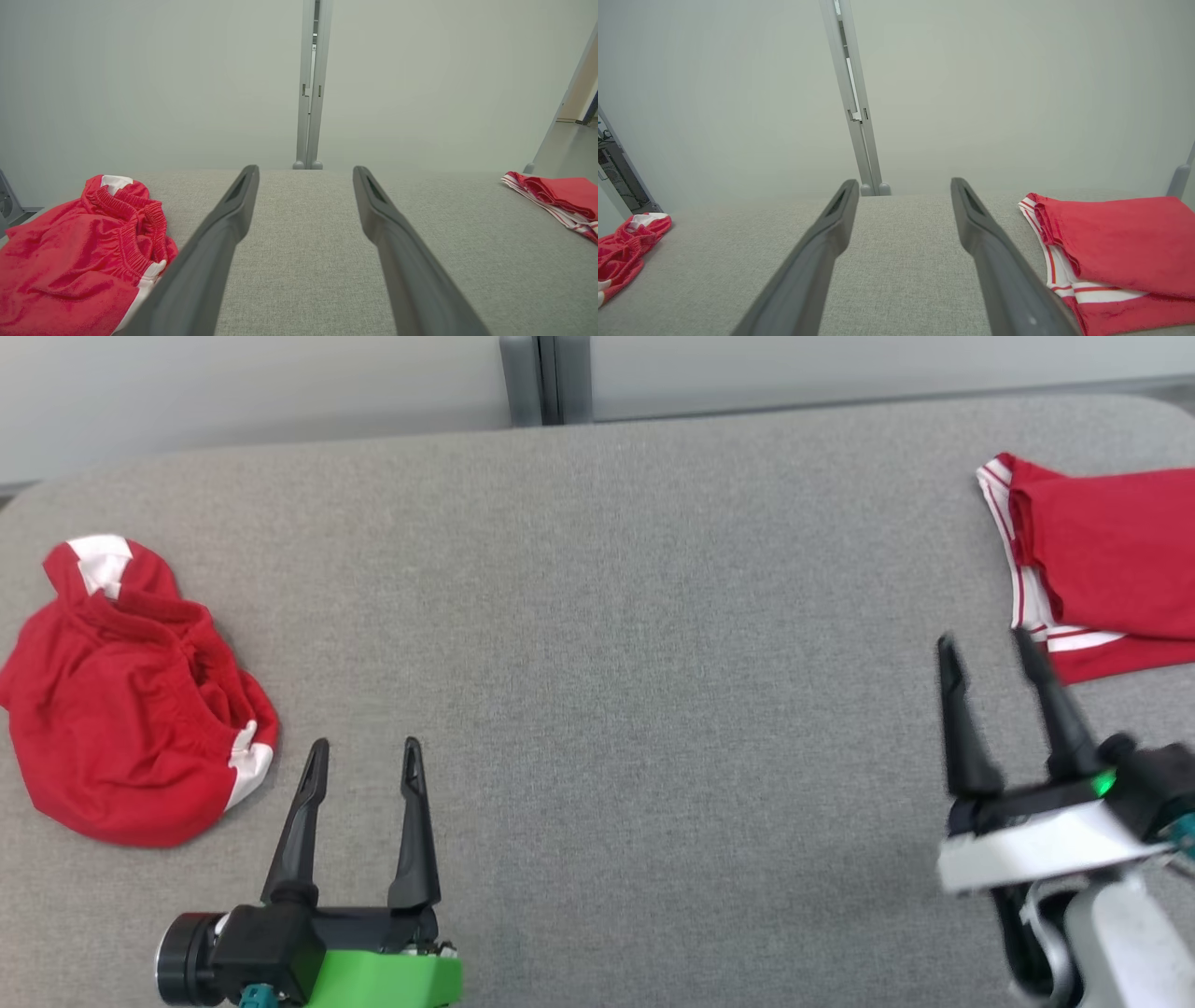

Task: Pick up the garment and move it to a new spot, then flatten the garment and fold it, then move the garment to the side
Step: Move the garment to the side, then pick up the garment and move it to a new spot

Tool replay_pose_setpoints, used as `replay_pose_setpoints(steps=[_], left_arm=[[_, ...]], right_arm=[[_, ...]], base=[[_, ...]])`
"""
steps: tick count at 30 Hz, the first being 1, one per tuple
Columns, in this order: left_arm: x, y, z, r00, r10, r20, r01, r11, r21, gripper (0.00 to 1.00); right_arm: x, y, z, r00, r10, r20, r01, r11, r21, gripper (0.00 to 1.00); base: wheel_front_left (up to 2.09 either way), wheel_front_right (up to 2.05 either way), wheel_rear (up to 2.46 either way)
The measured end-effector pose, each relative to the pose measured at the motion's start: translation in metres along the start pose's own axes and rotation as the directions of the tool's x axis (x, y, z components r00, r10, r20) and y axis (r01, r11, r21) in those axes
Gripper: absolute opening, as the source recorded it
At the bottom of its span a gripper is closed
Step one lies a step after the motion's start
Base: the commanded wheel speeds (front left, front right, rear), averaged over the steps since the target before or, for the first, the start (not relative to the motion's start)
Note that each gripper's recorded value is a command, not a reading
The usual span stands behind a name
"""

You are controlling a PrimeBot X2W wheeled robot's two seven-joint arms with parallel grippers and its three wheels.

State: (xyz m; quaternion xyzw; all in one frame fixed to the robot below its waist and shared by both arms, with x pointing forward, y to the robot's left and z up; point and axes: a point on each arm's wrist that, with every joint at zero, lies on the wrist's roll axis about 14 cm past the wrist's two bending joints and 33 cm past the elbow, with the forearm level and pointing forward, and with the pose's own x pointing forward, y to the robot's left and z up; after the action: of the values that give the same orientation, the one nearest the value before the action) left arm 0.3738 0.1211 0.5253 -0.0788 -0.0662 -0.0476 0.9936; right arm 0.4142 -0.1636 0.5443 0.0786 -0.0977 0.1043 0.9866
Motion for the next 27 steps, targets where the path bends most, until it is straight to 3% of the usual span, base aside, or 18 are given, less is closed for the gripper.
replay_pose_setpoints(steps=[10, 27], left_arm=[[-0.034, 0.005, 0.014, 1.000, 0.014, 0.022, -0.014, 1.000, 0.011, 1.00], [-0.046, 0.010, 0.010, 1.000, 0.029, 0.007, -0.029, 0.999, 0.035, 1.00]], right_arm=[[-0.049, 0.028, -0.008, 0.998, 0.031, -0.058, -0.030, 0.999, 0.018, 1.00], [-0.062, 0.034, -0.002, 0.998, 0.034, -0.045, -0.035, 0.999, -0.007, 1.00]], base=[[0.00, 0.00, 0.00], [0.00, 0.00, 0.00]])
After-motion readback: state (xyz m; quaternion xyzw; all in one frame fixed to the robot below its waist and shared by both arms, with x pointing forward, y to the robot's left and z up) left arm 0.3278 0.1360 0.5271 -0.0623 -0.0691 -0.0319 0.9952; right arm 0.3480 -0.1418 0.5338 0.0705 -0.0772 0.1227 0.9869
